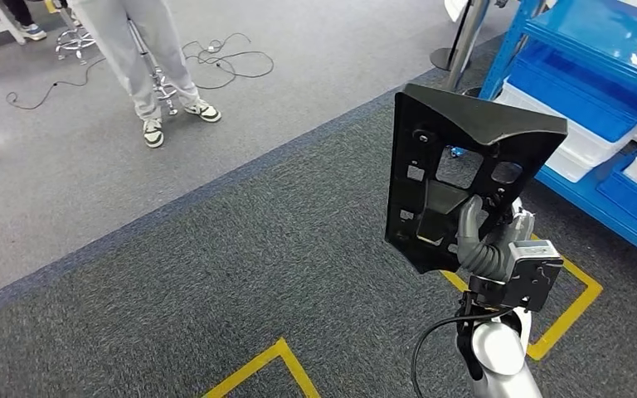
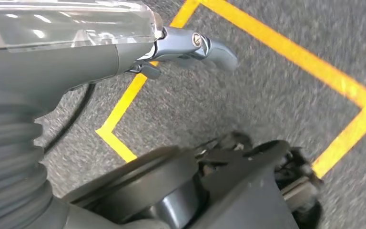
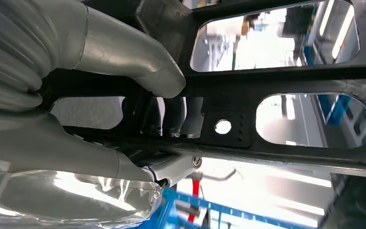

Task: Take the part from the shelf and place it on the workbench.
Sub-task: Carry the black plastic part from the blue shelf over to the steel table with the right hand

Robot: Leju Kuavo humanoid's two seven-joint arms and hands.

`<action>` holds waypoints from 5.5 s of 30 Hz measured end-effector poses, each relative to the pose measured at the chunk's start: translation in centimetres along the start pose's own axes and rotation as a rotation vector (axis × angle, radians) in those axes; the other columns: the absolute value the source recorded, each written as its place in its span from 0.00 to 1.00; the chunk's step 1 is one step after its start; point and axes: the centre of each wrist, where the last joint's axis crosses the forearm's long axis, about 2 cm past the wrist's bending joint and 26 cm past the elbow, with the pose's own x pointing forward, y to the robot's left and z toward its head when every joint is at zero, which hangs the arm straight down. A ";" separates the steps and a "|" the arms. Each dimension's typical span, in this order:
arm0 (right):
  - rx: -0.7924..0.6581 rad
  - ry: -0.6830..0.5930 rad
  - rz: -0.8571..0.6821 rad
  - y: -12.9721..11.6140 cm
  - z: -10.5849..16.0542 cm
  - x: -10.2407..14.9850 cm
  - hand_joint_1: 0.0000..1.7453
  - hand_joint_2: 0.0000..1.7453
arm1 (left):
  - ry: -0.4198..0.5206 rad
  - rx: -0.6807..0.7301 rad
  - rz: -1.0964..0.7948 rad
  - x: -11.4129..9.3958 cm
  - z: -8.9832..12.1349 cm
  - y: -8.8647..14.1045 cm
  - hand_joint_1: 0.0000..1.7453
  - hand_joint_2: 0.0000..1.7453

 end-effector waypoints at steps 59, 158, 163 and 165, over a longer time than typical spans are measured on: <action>0.074 -0.078 0.097 -0.9 2.3 2.2 1.00 1.00 | 0.097 0.105 -0.068 -0.6 0.2 0.9 0.00 1.00; 0.225 0.080 0.357 -8.1 0.9 0.9 1.00 1.00 | 0.117 0.087 -0.008 -0.6 0.2 0.4 0.00 1.00; 0.220 0.083 0.369 -8.4 0.9 0.9 1.00 1.00 | 0.115 0.075 -0.008 -0.4 0.2 0.2 0.00 1.00; 0.220 0.082 0.372 -8.4 0.9 0.9 1.00 1.00 | 0.114 0.070 -0.006 -0.4 0.3 -0.1 0.00 1.00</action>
